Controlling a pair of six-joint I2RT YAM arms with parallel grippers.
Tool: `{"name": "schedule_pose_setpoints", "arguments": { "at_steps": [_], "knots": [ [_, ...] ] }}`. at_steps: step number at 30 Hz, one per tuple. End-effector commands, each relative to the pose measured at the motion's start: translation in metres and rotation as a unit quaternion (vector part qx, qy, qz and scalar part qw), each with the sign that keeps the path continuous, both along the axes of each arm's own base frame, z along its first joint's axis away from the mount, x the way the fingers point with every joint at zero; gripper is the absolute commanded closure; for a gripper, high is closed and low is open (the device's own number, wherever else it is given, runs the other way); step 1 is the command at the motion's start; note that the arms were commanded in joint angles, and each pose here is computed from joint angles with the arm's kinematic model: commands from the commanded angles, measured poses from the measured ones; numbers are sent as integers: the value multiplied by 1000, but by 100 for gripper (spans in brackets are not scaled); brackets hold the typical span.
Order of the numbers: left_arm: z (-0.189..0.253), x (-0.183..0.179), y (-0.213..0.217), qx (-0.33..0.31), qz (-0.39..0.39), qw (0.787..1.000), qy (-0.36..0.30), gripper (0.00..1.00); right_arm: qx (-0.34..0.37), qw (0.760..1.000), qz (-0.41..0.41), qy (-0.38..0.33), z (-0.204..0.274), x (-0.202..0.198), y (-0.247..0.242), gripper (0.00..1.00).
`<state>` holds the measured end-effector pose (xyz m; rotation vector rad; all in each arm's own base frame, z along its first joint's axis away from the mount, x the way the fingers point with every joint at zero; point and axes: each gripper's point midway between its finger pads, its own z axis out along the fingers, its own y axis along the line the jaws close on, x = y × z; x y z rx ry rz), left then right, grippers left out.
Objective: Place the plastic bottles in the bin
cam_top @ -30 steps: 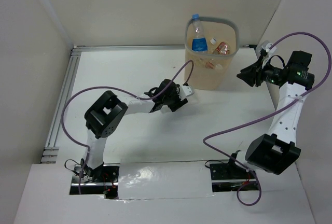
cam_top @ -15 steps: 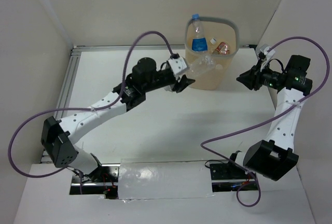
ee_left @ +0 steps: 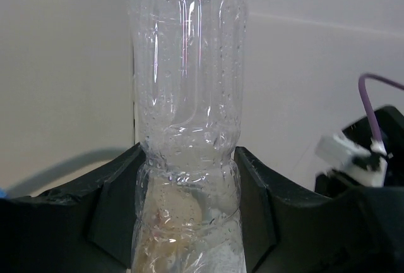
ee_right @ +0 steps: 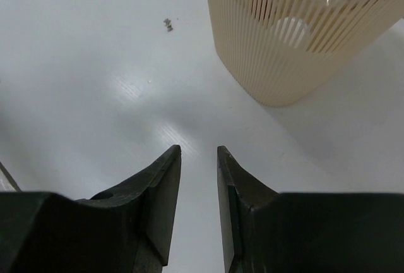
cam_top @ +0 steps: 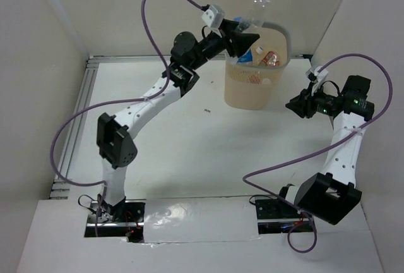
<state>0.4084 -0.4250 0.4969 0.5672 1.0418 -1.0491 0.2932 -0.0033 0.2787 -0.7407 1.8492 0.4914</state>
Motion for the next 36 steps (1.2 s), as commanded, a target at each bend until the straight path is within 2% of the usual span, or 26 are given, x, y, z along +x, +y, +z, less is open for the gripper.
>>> {"name": "schedule_pose_setpoints", "arguments": {
  "at_steps": [1,3,6,12,18,21,25,30,32,36],
  "knots": [
    [46,5,-3,-93,-20,995,-21,61,-29,1000,8,6,-15,-10,1,63],
    [49,14,-3,-111,-9,994,-18,58,-37,999,17,11,-21,-15,4,60],
    [27,42,-8,-123,23,992,12,58,-35,999,26,24,-30,-20,12,60],
    [9,71,-6,-169,63,983,46,55,-40,998,34,38,-42,-28,21,59],
    [-16,97,-15,-173,96,977,83,48,-37,997,38,55,-55,-34,25,56],
    [-21,102,-15,-168,108,976,88,41,-39,997,41,61,-57,-36,27,51],
    [-42,116,-14,-147,126,975,107,22,-37,996,41,65,-58,-39,28,42],
    [-52,122,-11,-135,132,974,125,4,-37,996,45,65,-59,-42,32,39],
    [-53,124,-5,-135,135,973,130,0,-37,996,45,65,-59,-42,32,37],
    [-39,111,6,-133,139,974,121,0,-37,996,45,65,-61,-44,32,36]
  ]
}}
